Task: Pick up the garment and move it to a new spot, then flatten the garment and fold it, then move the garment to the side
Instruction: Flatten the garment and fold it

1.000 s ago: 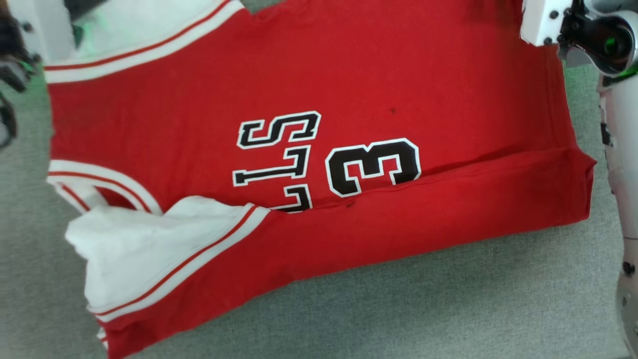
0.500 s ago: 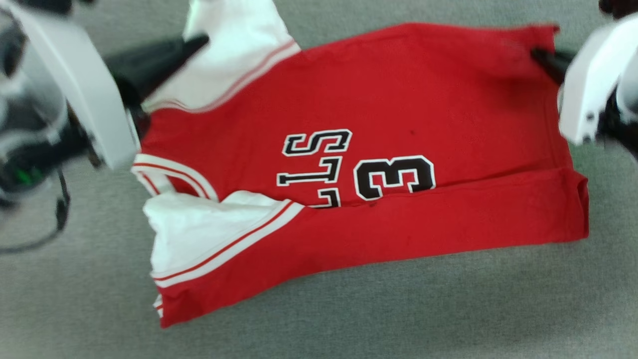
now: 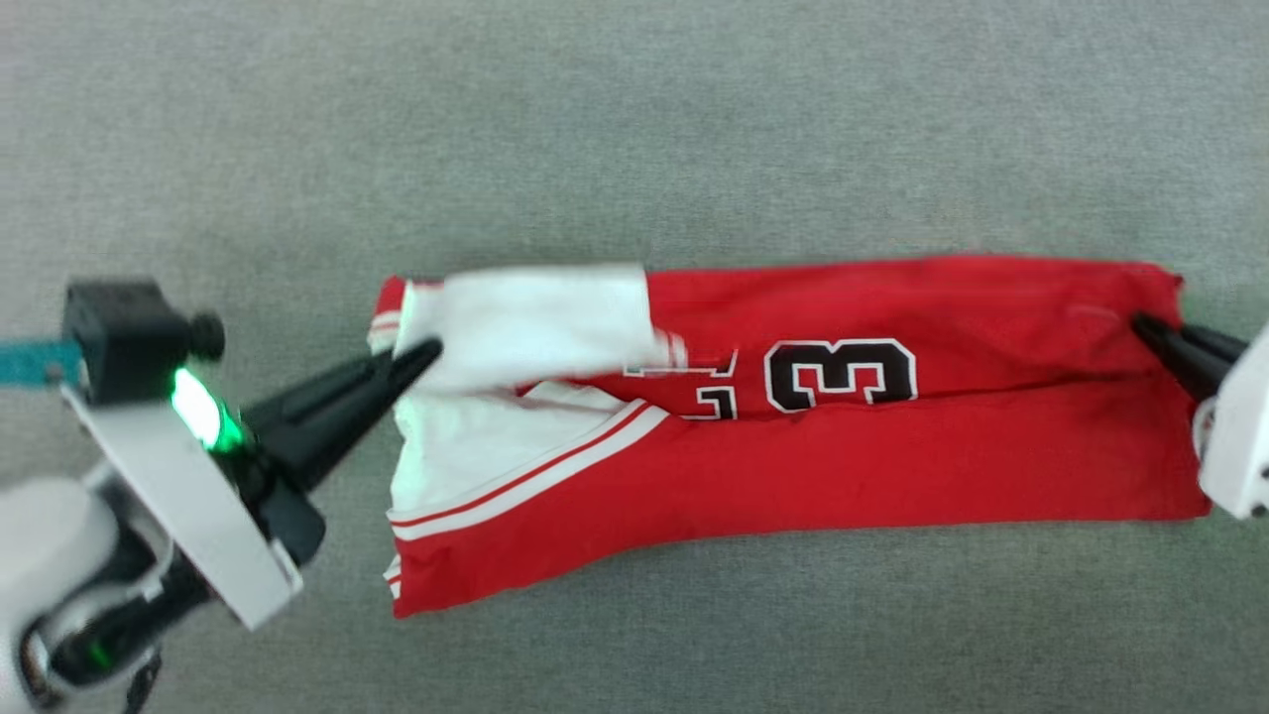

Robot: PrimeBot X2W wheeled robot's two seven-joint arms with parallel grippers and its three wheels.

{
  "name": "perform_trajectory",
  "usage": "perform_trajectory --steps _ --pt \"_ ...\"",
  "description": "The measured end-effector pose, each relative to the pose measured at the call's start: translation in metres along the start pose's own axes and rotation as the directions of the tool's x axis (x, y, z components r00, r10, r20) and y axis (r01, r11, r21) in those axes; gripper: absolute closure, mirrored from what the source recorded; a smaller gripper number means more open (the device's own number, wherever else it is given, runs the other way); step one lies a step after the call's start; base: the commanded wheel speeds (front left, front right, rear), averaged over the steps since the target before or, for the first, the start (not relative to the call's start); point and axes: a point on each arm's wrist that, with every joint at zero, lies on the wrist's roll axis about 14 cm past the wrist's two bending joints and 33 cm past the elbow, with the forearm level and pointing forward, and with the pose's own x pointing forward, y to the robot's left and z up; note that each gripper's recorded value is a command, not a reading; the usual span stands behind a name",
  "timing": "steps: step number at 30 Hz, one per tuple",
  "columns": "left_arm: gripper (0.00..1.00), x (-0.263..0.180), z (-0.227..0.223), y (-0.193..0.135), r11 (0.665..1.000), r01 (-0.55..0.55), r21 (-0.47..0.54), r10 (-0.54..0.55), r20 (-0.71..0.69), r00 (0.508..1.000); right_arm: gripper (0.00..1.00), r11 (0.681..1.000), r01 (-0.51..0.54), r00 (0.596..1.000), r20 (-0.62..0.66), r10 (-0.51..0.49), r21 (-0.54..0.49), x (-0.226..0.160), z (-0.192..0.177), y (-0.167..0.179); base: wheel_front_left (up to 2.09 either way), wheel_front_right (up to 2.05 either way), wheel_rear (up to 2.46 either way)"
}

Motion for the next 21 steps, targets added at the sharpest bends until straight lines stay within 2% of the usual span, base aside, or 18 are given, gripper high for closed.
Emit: perform_trajectory --steps 7,16,21 --pt "1.0 -0.016 -0.04 0.006 0.996 -0.053 -0.076 0.05 -0.039 0.998 1.0 0.998 0.033 0.999 -0.025 -0.032 0.058 -0.006 -0.03 -0.006 0.0 0.0 0.0" --pt "1.0 -0.013 -0.088 0.018 0.979 -0.121 -0.163 0.108 -0.082 0.991 1.0 0.995 0.064 0.996 -0.062 -0.059 0.081 0.006 -0.052 -0.008 0.0 0.0 0.0" --pt "1.0 -0.004 -0.098 0.02 0.972 -0.134 -0.195 0.12 -0.079 0.99 1.0 0.993 0.074 0.996 -0.059 -0.069 0.089 0.014 -0.058 -0.01 0.0 0.0 0.0"
